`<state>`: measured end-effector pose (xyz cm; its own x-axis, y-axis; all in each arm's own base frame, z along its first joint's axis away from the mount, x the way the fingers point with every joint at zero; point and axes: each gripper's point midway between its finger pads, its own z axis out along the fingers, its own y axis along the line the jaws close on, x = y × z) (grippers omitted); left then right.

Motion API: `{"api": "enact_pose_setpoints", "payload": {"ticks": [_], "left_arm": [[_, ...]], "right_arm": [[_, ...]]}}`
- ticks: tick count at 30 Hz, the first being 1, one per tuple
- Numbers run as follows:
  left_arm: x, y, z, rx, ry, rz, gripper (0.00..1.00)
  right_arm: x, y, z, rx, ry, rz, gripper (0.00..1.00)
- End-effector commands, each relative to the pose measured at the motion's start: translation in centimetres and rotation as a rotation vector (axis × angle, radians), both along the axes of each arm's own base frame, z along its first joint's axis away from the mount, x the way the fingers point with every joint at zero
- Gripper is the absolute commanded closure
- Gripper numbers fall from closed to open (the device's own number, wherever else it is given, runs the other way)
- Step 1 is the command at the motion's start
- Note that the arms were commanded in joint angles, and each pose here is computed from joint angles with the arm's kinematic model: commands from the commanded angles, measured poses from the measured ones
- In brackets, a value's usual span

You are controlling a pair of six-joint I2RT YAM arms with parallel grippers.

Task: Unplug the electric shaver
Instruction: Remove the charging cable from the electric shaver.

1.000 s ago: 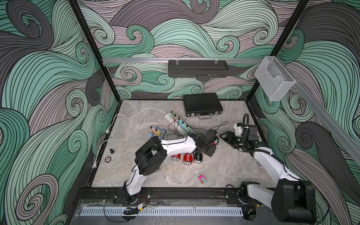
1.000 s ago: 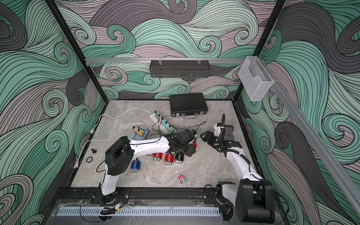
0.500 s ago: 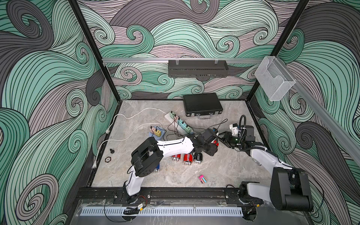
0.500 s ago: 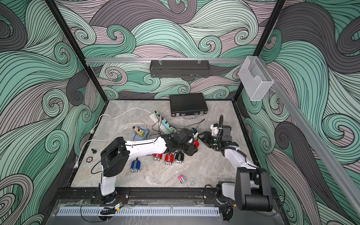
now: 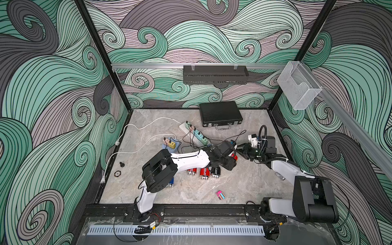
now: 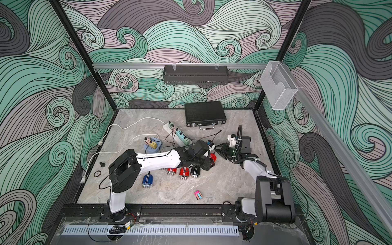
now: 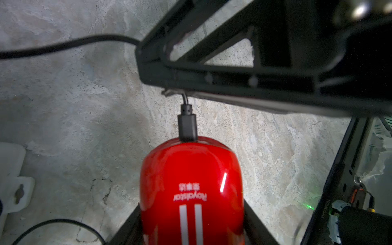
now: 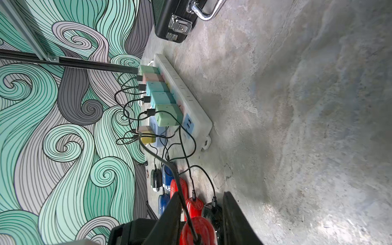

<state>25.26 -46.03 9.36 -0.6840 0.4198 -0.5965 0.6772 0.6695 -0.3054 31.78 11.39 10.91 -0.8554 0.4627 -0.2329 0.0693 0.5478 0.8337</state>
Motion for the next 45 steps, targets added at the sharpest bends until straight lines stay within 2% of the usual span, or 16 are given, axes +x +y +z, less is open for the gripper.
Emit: {"api": "enact_pose_setpoints", "payload": {"ticks": [1, 10, 17, 22, 42, 45], "left_arm": [[0.7, -0.5, 3.8, -0.099, -0.033, 0.002, 0.87], [1.0, -0.4, 4.0, -0.118, -0.028, 0.004, 0.87], [1.0, -0.4, 4.2, -0.147, -0.010, 0.012, 0.87], [1.2, -0.3, 4.3, -0.165, -0.003, 0.022, 0.87], [1.9, 0.1, 5.1, -0.215, 0.014, 0.036, 0.87], [1.9, 0.1, 5.1, -0.217, 0.017, 0.034, 0.87]], "right_arm": [[-0.1, 0.7, 0.3, 0.032, -0.007, 0.022, 0.69], [-0.4, 1.3, 0.4, 0.055, -0.012, 0.046, 0.72], [-0.4, 1.7, 0.8, 0.073, -0.018, 0.062, 0.78], [-0.4, 1.8, 0.8, 0.084, -0.013, 0.067, 0.86], [-0.5, 2.4, 0.6, 0.102, -0.004, 0.090, 0.86], [-0.5, 2.5, 0.5, 0.102, -0.002, 0.091, 0.89]]}}
